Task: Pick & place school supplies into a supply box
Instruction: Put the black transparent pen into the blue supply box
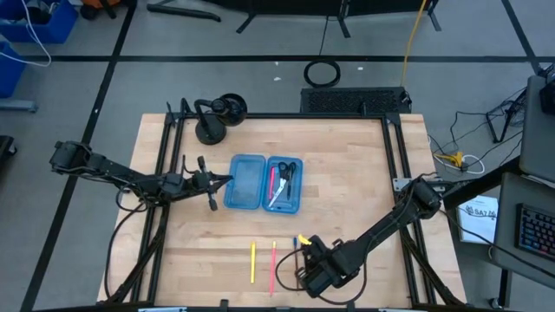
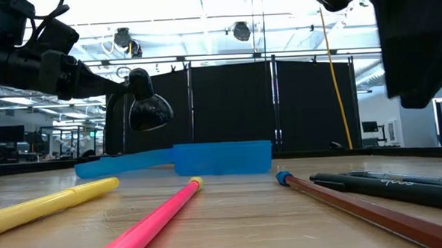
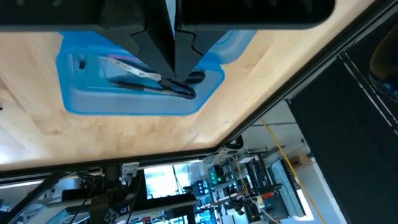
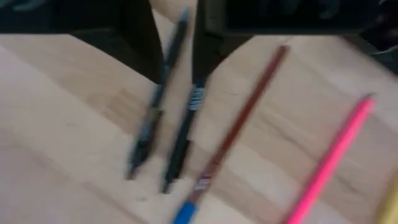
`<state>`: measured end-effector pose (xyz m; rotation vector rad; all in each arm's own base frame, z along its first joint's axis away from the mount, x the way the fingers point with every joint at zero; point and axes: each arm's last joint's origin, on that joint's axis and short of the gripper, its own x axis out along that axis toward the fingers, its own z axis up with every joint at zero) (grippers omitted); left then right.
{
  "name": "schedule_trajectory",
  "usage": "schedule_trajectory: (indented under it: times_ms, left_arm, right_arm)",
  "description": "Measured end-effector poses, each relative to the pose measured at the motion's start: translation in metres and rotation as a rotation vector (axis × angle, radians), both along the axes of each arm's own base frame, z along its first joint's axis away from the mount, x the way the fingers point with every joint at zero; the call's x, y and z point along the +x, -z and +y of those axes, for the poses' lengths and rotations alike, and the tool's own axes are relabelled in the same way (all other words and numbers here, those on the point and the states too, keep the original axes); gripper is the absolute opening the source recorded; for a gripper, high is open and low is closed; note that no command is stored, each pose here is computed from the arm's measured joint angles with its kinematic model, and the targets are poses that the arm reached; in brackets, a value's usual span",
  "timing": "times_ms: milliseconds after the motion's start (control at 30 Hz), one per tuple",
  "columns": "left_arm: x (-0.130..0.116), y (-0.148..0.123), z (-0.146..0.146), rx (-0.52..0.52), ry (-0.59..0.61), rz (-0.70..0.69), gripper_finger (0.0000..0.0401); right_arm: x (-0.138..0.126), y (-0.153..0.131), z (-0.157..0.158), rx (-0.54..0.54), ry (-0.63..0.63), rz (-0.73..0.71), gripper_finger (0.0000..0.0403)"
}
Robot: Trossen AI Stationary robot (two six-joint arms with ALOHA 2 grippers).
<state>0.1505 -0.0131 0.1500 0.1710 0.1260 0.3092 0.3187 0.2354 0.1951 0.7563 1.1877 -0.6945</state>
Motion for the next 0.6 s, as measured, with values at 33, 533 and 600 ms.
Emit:
schedule_trajectory:
  times_ms: [33,533,600]
  left_arm:
    - [0.000,0.000,0.000,0.000,0.000,0.000,0.0008]
    - [0.000,0.000,0.000,-0.003,-0.001,-0.002,0.0008]
    - [0.000,0.000,0.000,-0.003,-0.001,-0.002,0.0008]
  right_arm:
    - [0.001,0.000,0.001,0.008,-0.002,-0.011,0.0102]
    - [-0.015,0.016,0.007,0.057,0.024,0.084,0.0174]
    - [-0.016,0.022,0.007,0.073,0.023,0.091,0.0169]
